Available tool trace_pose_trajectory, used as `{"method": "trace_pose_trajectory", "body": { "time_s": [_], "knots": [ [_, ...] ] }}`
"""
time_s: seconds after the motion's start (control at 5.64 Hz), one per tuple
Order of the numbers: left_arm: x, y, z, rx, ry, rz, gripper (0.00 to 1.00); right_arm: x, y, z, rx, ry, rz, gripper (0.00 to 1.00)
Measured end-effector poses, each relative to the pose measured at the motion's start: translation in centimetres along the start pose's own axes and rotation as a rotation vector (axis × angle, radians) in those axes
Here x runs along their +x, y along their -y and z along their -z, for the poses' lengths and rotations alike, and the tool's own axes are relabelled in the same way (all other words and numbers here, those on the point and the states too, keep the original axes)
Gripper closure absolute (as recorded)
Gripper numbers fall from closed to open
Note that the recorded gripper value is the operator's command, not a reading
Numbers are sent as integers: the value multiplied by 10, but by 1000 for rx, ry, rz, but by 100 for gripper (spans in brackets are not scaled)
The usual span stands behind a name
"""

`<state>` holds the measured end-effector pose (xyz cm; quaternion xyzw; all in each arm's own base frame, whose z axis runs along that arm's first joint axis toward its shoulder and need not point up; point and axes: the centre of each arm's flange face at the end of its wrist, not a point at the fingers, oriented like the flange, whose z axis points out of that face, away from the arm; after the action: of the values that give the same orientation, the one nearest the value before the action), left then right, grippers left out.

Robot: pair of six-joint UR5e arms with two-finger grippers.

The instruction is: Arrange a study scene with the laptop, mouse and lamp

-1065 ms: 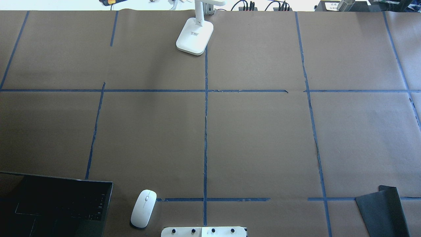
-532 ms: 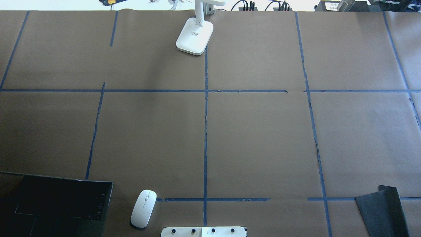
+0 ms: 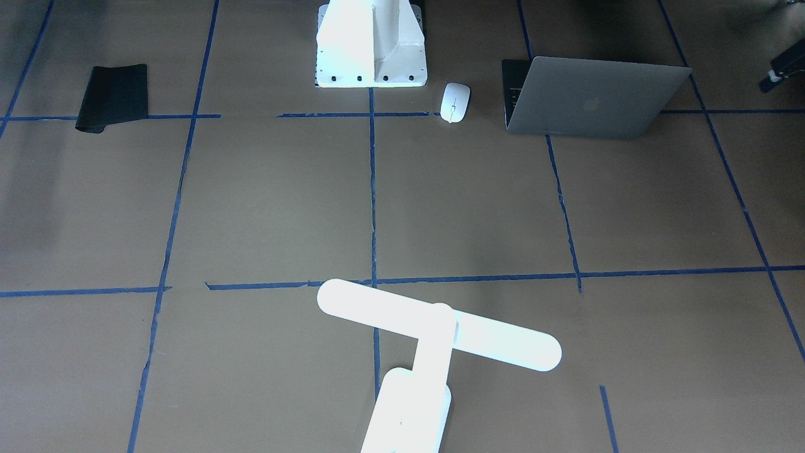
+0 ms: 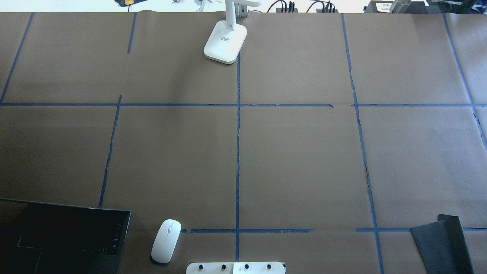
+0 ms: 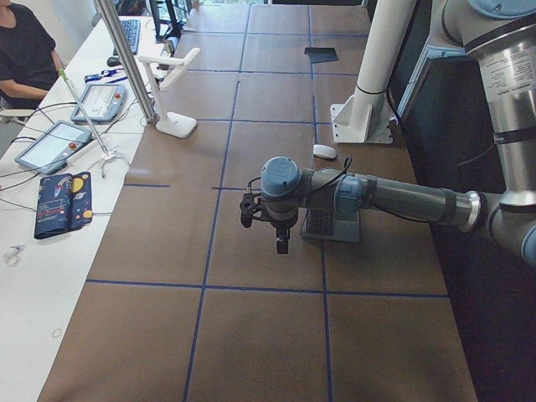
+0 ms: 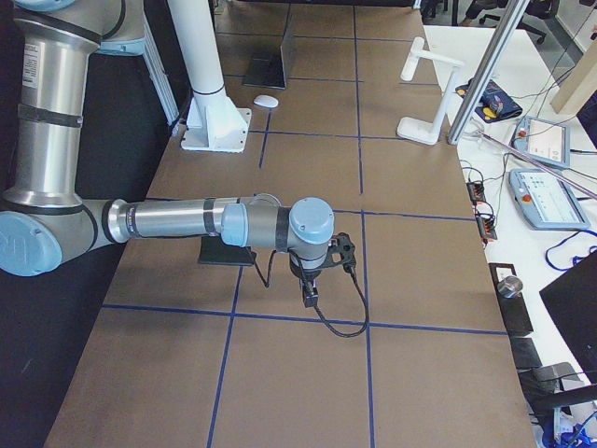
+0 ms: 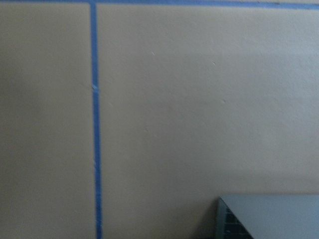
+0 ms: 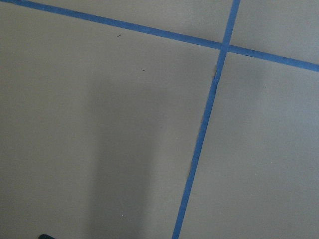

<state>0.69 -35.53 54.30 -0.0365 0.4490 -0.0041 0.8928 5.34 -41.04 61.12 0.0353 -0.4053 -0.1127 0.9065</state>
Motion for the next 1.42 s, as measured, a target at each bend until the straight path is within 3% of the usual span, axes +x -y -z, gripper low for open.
{"method": "trace_pose_trajectory", "body": {
  "time_s": [0.35, 0.71, 0.89, 1.24, 1.42],
  "knots": [
    [83, -28, 4, -45, -16, 171, 0, -1, -2, -2, 0, 21, -7, 0],
    [155, -58, 8, -98, -32, 220, 0, 1, -6, -6, -6, 39, -22, 0],
    [166, -68, 9, -114, -29, 319, 0, 1, -9, -9, -6, 62, -30, 0],
    [188, -76, -9, -100, 22, 564, 0, 1, -13, -12, -5, 89, -38, 0],
    [207, -79, -30, -60, 71, 654, 0, 1, -13, -11, -4, 91, -38, 0]
  ]
}}
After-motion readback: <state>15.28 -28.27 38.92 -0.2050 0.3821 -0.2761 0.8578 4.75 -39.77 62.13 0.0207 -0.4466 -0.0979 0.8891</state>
